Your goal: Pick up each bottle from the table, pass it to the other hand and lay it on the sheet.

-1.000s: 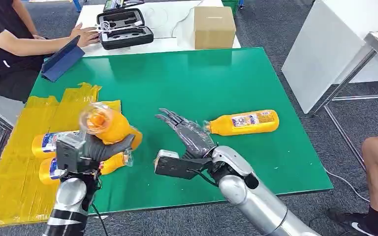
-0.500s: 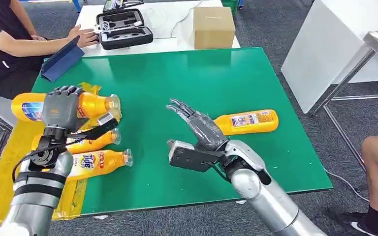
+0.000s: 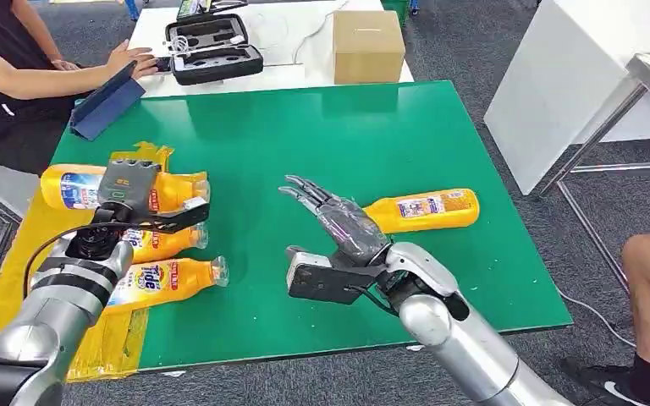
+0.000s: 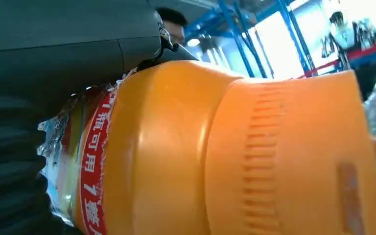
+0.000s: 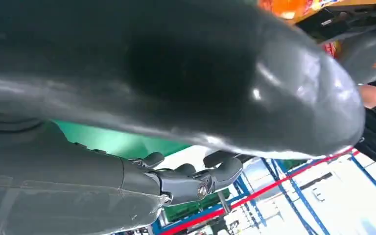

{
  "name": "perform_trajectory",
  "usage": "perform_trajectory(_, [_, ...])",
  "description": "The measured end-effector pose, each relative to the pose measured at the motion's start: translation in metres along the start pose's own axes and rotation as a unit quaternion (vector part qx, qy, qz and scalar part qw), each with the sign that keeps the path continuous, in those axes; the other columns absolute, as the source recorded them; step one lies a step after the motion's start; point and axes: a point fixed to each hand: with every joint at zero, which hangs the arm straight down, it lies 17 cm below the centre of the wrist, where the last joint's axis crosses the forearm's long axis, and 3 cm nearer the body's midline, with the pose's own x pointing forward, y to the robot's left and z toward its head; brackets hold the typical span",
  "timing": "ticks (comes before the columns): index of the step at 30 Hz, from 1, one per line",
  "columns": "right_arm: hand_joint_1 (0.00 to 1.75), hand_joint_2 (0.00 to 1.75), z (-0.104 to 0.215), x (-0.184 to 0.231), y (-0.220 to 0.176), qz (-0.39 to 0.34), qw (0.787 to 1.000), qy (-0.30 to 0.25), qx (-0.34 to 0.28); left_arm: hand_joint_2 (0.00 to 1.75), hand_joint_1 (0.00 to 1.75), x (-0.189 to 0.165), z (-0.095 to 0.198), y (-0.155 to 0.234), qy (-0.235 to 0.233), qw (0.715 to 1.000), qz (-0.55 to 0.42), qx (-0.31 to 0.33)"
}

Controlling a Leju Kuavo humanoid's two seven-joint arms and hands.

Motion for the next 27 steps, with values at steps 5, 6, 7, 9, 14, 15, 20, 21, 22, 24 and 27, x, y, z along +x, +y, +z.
perform_trajectory(5, [0.0, 0.0, -0.001, 0.004, 0.004, 0.002, 1.0, -0.004, 0.01, 1.75, 1.75, -0.001, 0.005, -0.027, 0.003, 0.999, -0.017, -0.051])
perform_trajectory(6, [0.0, 0.0, -0.001, 0.005, 0.004, 0.003, 1.0, -0.005, 0.012, 1.75, 1.75, -0.002, 0.005, -0.029, 0.003, 0.998, -0.019, -0.057])
perform_trajectory(7, [0.0, 0.0, -0.001, 0.006, 0.005, 0.003, 1.0, -0.007, 0.013, 1.75, 1.75, -0.003, 0.005, -0.031, 0.005, 0.998, -0.021, -0.061])
perform_trajectory(9, [0.0, 0.0, -0.001, 0.007, 0.007, 0.003, 1.0, -0.007, 0.015, 1.75, 0.0, -0.005, 0.006, -0.034, 0.007, 0.997, -0.023, -0.067])
perform_trajectory(14, [0.0, 0.0, -0.001, 0.009, 0.01, 0.003, 1.0, -0.01, 0.02, 0.0, 0.0, -0.013, 0.007, -0.039, 0.027, 0.996, -0.029, -0.075])
perform_trajectory(15, [0.0, 0.0, -0.001, 0.01, 0.011, 0.003, 1.0, -0.011, 0.021, 0.0, 0.0, -0.014, 0.007, -0.039, 0.031, 0.996, -0.03, -0.076])
perform_trajectory(20, [0.0, 0.0, -0.001, 0.011, 0.014, 0.005, 1.0, -0.013, 0.025, 0.0, 0.0, -0.017, 0.006, -0.036, 0.037, 0.997, -0.035, -0.066])
perform_trajectory(21, [0.0, 0.0, 0.0, 0.012, 0.015, 0.005, 1.0, -0.013, 0.026, 0.0, 0.0, -0.017, 0.005, -0.033, 0.037, 0.997, -0.035, -0.059])
perform_trajectory(22, [0.0, 0.0, 0.0, 0.012, 0.015, 0.005, 1.0, -0.013, 0.027, 0.0, 0.0, -0.017, 0.004, -0.03, 0.038, 0.997, -0.035, -0.051])
perform_trajectory(24, [0.0, 0.0, 0.0, 0.012, 0.016, 0.006, 0.999, -0.013, 0.028, 0.0, 0.0, -0.018, 0.003, -0.025, 0.042, 0.998, -0.033, -0.037])
perform_trajectory(27, [0.0, 0.0, 0.001, 0.011, 0.018, 0.006, 0.999, -0.013, 0.031, 0.0, 0.0, -0.019, 0.003, -0.02, 0.048, 0.998, -0.032, -0.022])
